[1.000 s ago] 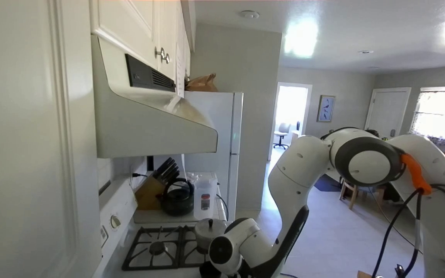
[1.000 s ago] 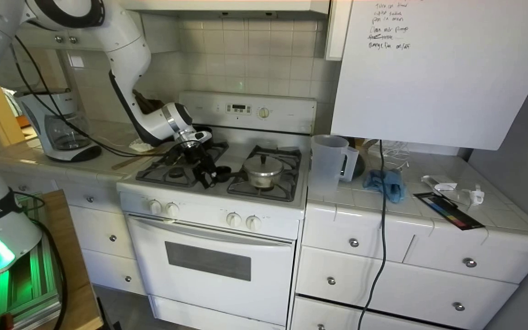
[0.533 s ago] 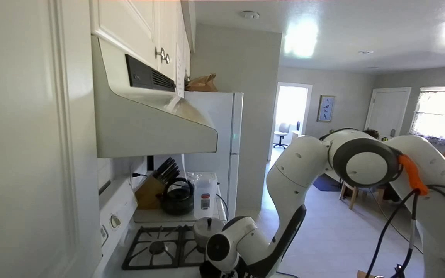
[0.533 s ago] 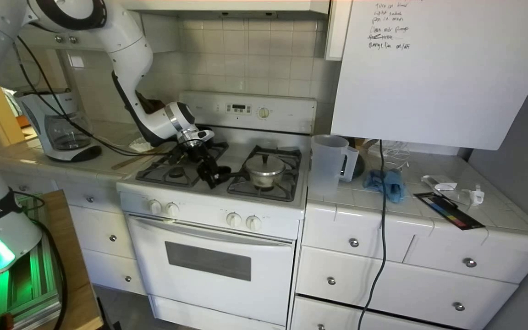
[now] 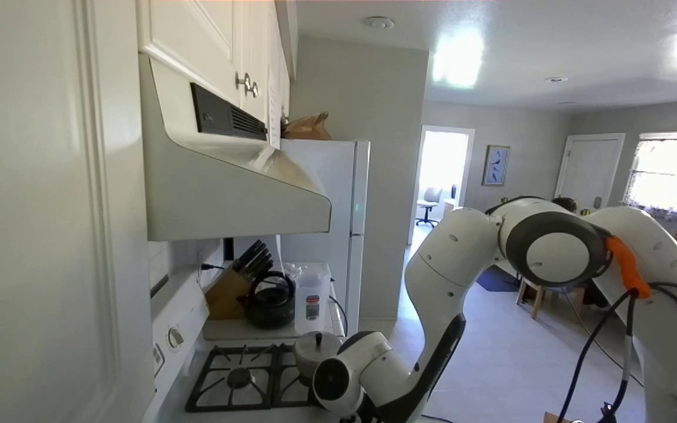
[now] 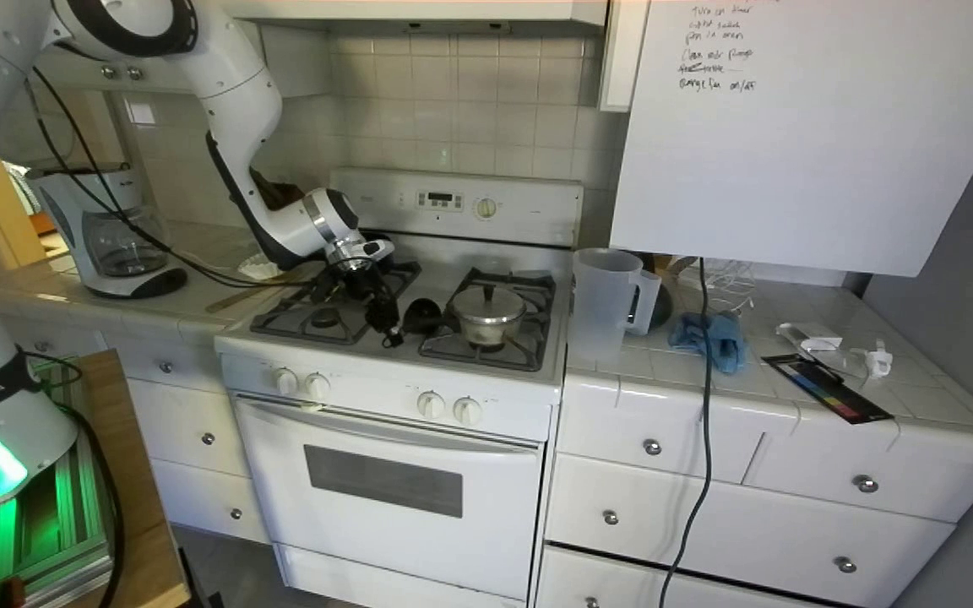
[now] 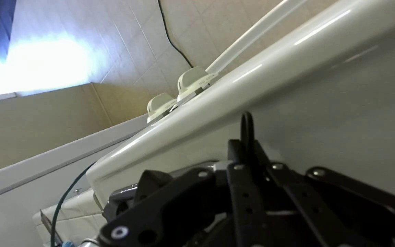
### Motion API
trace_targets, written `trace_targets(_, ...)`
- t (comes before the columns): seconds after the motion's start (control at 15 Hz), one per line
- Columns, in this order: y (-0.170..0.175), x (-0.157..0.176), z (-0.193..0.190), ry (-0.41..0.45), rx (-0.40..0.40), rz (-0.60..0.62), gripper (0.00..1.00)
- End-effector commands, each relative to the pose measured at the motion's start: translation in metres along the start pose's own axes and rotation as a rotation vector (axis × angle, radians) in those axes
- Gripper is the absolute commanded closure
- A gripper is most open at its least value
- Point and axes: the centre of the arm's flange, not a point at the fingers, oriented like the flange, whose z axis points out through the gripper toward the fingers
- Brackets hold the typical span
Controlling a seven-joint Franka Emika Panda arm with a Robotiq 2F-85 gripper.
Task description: Pick up the black cup from the stove and put it in the pot
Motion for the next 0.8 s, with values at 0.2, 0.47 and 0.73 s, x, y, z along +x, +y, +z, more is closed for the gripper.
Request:
trace_targets(0.2, 0.000, -0.012, -0.018, 0.060, -0.011, 0.063, 0.99)
trace_targets(0.47, 0.005, -0.019, -0.058, 0.175, -0.017, 0.121, 0.99)
trace_targets(0.73, -0.007, -0.029, -0.103, 0.293, 0.037, 0.063, 0.99)
